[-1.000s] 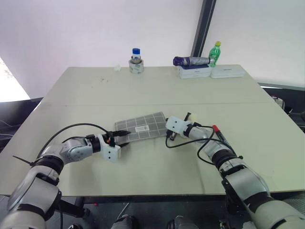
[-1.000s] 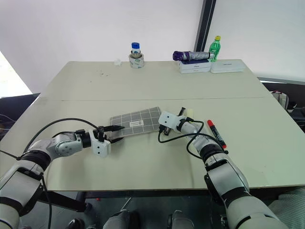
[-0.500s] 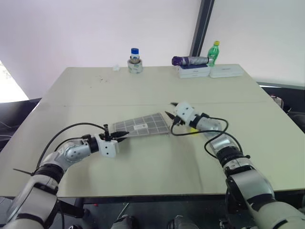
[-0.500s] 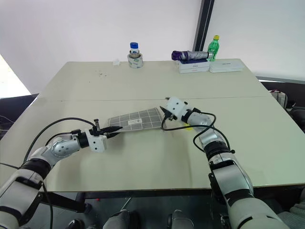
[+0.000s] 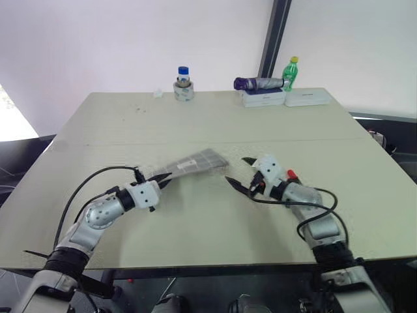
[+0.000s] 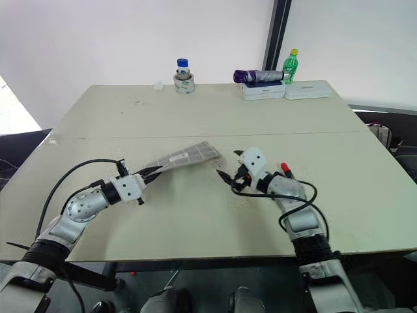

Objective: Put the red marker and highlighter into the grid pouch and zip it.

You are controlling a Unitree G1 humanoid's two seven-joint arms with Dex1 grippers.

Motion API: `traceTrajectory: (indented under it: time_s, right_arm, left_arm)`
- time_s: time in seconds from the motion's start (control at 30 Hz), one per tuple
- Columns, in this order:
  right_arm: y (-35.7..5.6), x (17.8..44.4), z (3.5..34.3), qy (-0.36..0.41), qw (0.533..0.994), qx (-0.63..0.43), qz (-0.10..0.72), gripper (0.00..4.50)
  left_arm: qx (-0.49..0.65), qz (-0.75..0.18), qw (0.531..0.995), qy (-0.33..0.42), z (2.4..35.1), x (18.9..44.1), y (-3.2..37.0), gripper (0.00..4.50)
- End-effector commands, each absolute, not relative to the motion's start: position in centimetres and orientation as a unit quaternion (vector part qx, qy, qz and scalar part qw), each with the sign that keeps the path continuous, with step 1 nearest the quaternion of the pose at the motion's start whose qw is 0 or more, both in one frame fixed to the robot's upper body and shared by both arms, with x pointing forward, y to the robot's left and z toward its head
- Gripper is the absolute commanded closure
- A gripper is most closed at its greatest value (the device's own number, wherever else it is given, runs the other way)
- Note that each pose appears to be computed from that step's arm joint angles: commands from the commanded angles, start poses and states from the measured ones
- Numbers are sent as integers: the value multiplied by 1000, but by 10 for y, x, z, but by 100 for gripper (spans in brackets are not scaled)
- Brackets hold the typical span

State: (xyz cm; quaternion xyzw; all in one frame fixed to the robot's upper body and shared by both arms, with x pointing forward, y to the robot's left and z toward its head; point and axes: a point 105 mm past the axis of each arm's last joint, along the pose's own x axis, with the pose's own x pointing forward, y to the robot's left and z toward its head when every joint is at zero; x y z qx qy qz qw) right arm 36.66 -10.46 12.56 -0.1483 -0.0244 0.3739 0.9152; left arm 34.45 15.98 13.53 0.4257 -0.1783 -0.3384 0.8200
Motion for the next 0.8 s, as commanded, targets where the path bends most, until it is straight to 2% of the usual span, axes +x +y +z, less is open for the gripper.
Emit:
traceTrajectory:
  time_s: [0.03,0.17,0.27,0.4,0.5,0.7,0.73,0.8]
  right_arm:
    - [-92,369,140,-47,922,-114,366,6]
    - [-75,377,141,-58,928,-101,353,6]
    - [-71,384,145,-58,939,-53,336,6]
    - [-62,385,145,-55,936,-29,346,6]
    - [-65,387,143,-49,937,-16,345,91]
    - [-68,386,142,-42,936,-18,348,410]
    - [-68,386,141,-40,936,-22,348,440]
    - [-68,384,138,-36,932,-74,354,440]
  left_arm:
    - [429,-316,819,-213,168,347,163,450]
    - [437,-319,813,-217,176,347,163,450]
    - [441,-322,809,-214,175,347,163,450]
    - [442,-324,809,-214,174,344,164,450]
    - [442,-325,809,-212,173,344,165,450]
    - [439,-324,811,-210,171,345,164,450]
    - [439,-324,811,-210,170,345,164,450]
    - [443,-326,810,-204,167,346,163,450]
